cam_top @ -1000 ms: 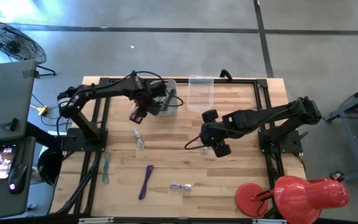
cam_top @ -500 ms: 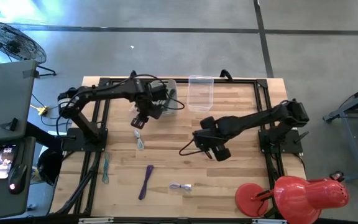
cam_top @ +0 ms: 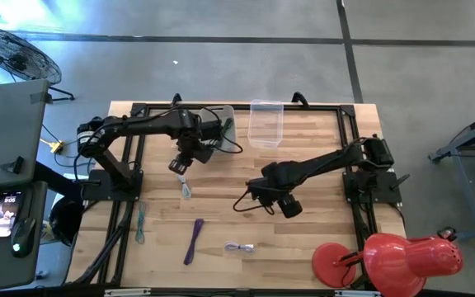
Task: Pick & Place USB Port
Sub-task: Put the white charger cable into the transparent bin
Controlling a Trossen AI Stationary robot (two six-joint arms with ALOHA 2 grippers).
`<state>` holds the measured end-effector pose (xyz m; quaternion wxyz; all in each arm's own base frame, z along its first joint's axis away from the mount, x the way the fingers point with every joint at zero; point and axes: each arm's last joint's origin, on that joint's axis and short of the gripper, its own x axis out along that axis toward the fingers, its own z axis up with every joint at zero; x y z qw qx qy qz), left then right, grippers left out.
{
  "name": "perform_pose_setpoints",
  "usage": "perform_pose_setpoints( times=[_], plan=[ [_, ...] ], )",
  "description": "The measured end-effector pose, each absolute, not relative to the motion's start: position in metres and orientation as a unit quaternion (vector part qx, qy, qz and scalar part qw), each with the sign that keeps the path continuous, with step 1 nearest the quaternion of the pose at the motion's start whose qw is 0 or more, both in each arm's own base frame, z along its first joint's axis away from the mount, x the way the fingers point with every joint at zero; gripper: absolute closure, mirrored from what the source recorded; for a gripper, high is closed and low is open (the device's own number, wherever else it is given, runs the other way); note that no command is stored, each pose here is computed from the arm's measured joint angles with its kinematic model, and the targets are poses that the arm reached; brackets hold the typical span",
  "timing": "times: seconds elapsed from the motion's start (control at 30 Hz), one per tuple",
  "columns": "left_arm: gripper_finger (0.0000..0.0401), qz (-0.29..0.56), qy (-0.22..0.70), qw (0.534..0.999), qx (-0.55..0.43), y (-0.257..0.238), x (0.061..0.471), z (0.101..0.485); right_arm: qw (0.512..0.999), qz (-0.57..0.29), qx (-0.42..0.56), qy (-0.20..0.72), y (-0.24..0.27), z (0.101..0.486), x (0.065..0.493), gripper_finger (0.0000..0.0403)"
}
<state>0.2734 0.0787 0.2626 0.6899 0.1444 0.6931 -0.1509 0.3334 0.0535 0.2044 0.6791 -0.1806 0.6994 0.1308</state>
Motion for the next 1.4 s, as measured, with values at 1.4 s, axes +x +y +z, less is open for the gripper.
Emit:
perform_pose_setpoints(
  times=[1.4],
  plan=[
    [0.0247, -0.029, 0.396, 0.899, 0.187, 0.036, 0.135, 0.28, 0.694, 0.112, -0.248, 0.666, 0.033, 0.155, 0.329, 0.0203]
  ],
)
